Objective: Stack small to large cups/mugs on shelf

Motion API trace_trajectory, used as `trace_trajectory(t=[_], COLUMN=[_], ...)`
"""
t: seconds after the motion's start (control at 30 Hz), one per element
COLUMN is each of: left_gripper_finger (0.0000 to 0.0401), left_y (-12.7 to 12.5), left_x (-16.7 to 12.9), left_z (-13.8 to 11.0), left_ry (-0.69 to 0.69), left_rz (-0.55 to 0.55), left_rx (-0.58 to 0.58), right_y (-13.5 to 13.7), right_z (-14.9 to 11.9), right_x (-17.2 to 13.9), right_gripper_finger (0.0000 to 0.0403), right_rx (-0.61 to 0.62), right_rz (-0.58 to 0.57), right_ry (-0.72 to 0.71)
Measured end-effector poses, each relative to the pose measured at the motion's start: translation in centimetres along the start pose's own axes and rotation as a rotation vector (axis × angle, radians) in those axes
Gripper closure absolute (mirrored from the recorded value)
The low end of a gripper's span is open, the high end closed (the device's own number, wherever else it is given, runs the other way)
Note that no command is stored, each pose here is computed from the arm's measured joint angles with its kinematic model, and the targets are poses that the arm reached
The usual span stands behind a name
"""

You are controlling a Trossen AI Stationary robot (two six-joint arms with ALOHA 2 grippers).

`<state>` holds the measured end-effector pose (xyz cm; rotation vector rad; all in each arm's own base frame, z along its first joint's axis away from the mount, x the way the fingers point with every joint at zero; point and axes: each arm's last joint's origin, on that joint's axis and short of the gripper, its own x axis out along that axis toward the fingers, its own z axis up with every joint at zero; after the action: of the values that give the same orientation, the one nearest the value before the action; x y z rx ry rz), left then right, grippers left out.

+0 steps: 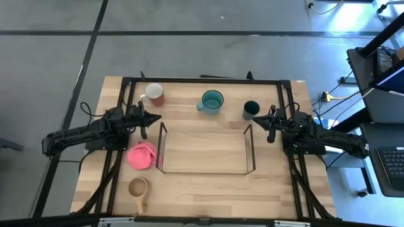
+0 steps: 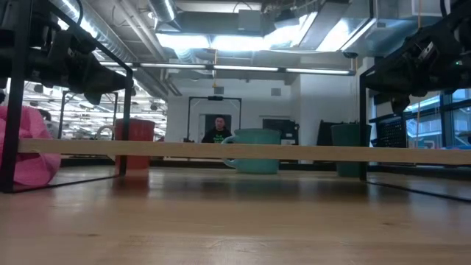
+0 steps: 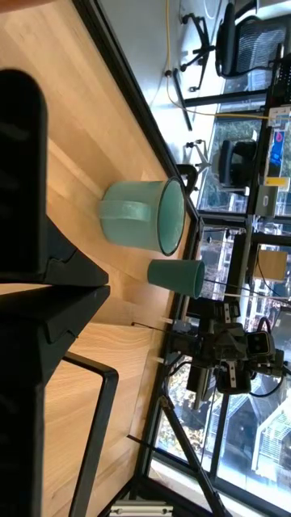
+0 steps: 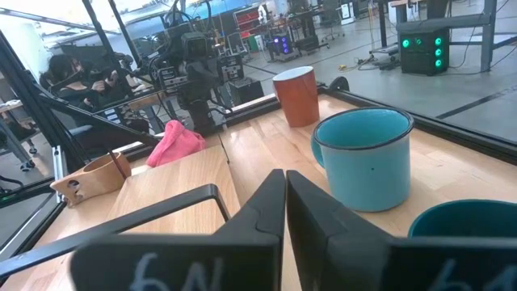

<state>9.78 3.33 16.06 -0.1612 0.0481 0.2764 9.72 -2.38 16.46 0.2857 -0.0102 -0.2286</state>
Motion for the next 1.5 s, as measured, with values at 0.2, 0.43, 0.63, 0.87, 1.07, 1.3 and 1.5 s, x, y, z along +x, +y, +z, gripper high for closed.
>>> trace_trajectory(t=[0.2, 0.43, 0.63, 0.87, 1.07, 1.3, 1.5], left_gripper_finger=[0.0401, 0.0401, 0.0401, 0.0401, 0.0401, 0.0401, 0.0401], left_y=[0.0, 0.0, 0.0, 0.0, 0.0, 0.0, 0.0], left_x=[0.0, 0.0, 0.0, 0.0, 0.0, 0.0, 0.0], left_z=[0.0, 0.0, 0.0, 0.0, 0.0, 0.0, 0.0], left_ry=[0.0, 0.0, 0.0, 0.0, 0.0, 0.0, 0.0], left_rz=[0.0, 0.0, 0.0, 0.0, 0.0, 0.0, 0.0], left_rx=[0.0, 0.0, 0.0, 0.0, 0.0, 0.0, 0.0], right_y=[0.0, 0.0, 0.0, 0.0, 0.0, 0.02, -0.02], right_z=[0.0, 0.0, 0.0, 0.0, 0.0, 0.15, 0.19], right_x=[0.0, 0.0, 0.0, 0.0, 0.0, 0.0, 0.0], right_gripper_finger=[0.0386, 0.0386, 0.0386, 0.0386, 0.0386, 0.0386, 0.0386], right_rx=[-0.001, -0.001, 0.0, -0.001, -0.001, -0.153, -0.35], right_rz=[0.0, 0.0, 0.0, 0.0, 0.0, -0.006, -0.023], right_ry=[0.0, 0.0, 0.0, 0.0, 0.0, -0.017, -0.021])
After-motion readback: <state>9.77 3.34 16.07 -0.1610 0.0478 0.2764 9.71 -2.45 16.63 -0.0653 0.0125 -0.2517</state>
